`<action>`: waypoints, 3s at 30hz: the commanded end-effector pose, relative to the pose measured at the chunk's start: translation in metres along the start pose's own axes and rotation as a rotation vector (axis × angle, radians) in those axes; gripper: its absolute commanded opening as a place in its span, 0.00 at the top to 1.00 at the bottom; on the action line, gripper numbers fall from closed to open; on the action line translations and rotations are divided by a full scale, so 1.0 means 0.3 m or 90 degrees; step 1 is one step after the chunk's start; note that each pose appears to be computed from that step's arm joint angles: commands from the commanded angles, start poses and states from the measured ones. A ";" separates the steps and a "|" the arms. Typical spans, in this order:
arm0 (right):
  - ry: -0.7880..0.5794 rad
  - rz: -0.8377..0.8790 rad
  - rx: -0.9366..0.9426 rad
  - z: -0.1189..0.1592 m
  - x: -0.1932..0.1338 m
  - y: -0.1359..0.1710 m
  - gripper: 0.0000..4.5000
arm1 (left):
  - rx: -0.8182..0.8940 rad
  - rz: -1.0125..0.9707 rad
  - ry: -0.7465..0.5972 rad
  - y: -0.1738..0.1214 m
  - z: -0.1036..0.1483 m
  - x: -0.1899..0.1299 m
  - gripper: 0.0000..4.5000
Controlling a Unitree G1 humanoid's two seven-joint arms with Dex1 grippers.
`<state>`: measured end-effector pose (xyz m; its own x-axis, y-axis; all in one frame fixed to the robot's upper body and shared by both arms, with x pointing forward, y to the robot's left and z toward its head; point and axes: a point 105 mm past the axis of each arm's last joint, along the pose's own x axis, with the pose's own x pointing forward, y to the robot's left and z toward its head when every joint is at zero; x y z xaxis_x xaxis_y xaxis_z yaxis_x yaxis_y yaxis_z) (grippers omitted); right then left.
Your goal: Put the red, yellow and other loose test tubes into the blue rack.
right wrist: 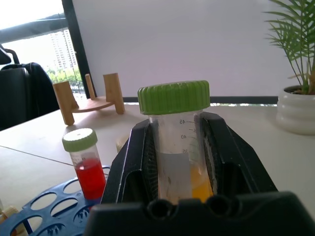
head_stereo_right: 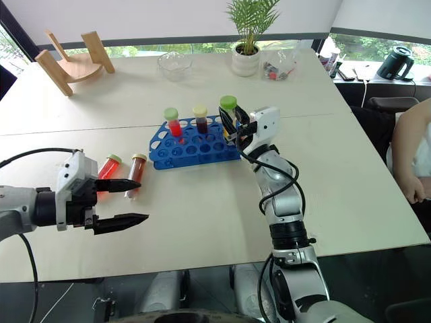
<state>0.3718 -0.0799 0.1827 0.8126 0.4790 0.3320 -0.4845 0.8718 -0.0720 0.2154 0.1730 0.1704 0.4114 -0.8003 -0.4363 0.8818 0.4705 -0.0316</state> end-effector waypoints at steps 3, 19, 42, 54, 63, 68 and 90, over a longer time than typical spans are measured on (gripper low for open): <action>-0.026 -0.007 -0.008 0.012 0.006 0.004 0.81 | 0.015 0.007 -0.002 0.004 0.022 -0.020 0.00; -0.042 -0.019 -0.024 -0.031 -0.010 0.034 0.43 | 0.009 0.022 0.014 0.037 0.023 -0.052 0.00; 0.248 0.640 -0.006 0.386 -0.104 0.144 0.01 | -0.276 0.348 0.079 0.383 0.144 -0.156 0.00; 0.434 0.768 -0.021 0.302 -0.296 0.100 0.01 | -0.406 0.282 0.275 0.398 0.034 0.050 0.00; 0.386 0.729 0.013 0.309 -0.297 0.143 0.01 | -0.418 0.322 0.331 0.444 0.044 0.153 0.00; 0.367 0.703 0.022 0.301 -0.296 0.162 0.00 | -0.386 0.336 0.382 0.447 0.033 0.161 0.31; 0.322 0.542 0.048 0.270 -0.280 0.056 0.00 | -0.055 0.145 -0.332 0.350 0.457 -0.110 0.83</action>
<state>0.2666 -0.1113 0.2161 0.1818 0.9386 -0.2934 -0.9807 0.1950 0.0163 0.3405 0.2047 0.2703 0.7064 -0.6947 -0.1354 0.6783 0.7192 -0.1509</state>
